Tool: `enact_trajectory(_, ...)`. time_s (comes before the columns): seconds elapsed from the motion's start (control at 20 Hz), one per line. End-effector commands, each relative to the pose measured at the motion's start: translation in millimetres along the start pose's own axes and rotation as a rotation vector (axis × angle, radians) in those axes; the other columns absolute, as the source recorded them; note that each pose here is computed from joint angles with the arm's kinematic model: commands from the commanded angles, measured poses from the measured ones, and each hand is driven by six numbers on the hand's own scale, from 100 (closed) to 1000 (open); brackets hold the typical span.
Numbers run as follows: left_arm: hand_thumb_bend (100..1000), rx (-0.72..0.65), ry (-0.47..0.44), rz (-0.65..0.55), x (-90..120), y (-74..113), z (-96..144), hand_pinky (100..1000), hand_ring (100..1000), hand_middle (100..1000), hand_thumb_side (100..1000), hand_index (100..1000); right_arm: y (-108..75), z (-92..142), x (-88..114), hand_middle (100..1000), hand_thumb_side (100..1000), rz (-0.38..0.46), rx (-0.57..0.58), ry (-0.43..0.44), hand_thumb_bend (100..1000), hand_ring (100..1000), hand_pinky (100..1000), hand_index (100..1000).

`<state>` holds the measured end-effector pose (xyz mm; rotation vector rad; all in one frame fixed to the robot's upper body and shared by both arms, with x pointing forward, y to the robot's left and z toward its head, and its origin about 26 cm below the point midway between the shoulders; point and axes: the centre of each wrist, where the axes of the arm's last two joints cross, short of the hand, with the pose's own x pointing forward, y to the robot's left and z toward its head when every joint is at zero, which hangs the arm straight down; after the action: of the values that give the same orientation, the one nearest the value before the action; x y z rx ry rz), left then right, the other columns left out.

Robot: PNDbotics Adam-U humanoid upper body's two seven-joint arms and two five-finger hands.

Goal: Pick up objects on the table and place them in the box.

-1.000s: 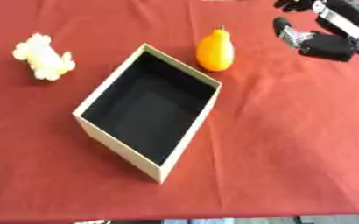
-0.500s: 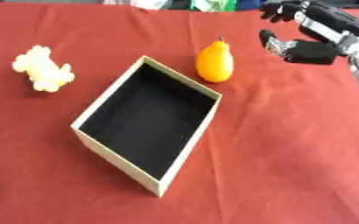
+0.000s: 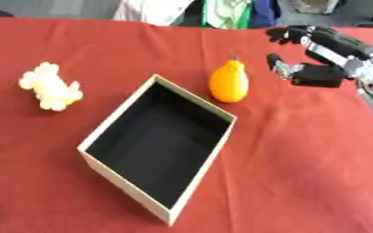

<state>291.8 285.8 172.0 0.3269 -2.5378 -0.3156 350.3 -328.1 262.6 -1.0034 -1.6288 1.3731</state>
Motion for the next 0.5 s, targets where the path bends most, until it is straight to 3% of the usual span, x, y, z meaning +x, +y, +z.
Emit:
enact_trajectory(0.05,100,-0.006,-0.029,-0.001,5,0.4,-6,689,809,799,757,771,-7.2,-4,-2,860,833,0.038,-0.001,0.008,100,880,881,1000)
enact_trajectory(0.3,100,-0.007,-0.029,0.001,5,-0.2,-5,689,809,799,755,771,-1.2,-16,-5,858,709,0.052,0.06,0.01,100,886,891,1000)
enact_trajectory(0.5,100,-0.008,-0.028,0.003,5,-0.8,-5,689,809,797,754,770,0.3,-26,-3,820,585,0.084,0.108,0.015,165,856,873,1000)
